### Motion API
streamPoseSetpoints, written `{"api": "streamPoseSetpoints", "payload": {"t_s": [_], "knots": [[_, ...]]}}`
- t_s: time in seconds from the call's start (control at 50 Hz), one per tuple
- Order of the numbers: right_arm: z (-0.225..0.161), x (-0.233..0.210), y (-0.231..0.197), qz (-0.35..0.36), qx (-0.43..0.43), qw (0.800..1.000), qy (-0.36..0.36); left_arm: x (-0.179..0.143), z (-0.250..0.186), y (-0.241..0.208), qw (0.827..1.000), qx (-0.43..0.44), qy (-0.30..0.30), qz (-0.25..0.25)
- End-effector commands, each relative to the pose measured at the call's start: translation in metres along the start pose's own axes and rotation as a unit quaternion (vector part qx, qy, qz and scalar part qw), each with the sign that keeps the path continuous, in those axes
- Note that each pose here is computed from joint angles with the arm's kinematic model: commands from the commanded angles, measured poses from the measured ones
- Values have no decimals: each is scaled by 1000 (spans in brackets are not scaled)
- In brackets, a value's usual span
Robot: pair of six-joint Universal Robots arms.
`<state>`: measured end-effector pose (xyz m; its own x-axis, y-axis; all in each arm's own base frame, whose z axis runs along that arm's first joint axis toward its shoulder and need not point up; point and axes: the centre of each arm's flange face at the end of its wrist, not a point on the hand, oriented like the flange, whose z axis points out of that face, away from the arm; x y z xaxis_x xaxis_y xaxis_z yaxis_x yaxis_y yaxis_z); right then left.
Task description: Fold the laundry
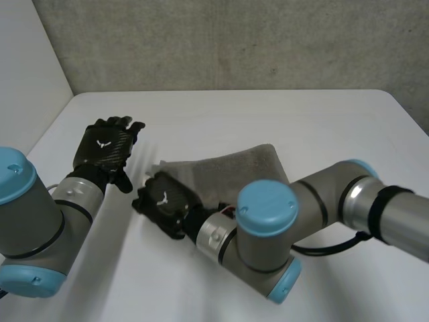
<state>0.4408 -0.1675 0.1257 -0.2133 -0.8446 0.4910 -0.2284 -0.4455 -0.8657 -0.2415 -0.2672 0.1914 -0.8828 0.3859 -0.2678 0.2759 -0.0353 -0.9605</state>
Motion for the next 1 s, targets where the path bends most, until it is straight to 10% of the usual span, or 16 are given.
{"api": "streamPoseSetpoints", "payload": {"t_s": [0.02,0.3,0.52,0.8,1.0], "knots": [[-7,17,-6,7,-39,997,58,3,-1,1,1000,-2,5,0],[-94,125,46,187,-173,938,234,21,-5,6,1000,1,30,0],[-125,134,109,190,-259,911,258,28,-6,11,999,-1,38,2],[-94,171,62,64,-157,942,289,26,-7,7,999,3,33,2],[-21,45,-2,-2,-62,991,120,21,-7,2,1000,9,24,1]]}}
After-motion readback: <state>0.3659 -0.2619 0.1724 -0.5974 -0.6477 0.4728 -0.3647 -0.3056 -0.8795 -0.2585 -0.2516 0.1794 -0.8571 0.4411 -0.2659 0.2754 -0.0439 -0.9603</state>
